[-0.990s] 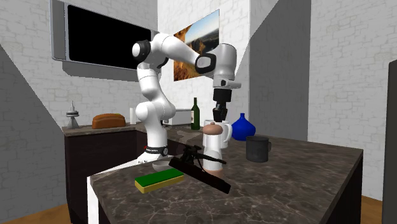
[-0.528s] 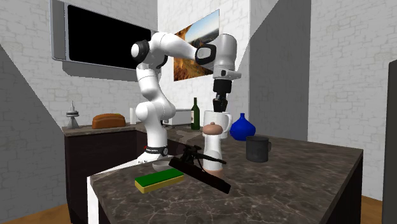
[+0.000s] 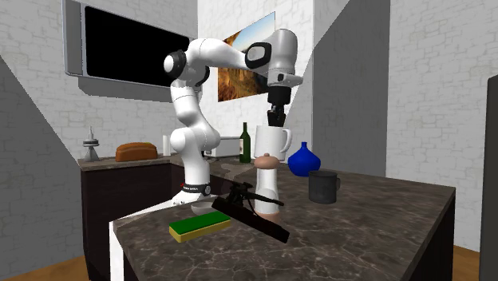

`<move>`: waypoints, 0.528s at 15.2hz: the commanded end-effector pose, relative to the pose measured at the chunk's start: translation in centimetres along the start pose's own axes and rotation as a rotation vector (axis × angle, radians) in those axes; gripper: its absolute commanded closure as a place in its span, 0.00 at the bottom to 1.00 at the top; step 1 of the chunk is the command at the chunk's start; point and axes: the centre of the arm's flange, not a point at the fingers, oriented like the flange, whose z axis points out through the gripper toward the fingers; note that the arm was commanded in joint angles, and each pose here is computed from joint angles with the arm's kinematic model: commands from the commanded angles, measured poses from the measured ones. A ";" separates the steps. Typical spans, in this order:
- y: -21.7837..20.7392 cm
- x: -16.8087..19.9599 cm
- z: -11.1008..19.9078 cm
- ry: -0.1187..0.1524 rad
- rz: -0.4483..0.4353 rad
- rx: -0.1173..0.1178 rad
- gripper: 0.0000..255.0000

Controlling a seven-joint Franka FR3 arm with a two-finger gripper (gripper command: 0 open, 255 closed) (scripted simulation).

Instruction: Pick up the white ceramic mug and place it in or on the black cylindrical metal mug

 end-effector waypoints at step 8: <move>-6.9 5.7 -2.4 0.000 0.000 0.000 1.00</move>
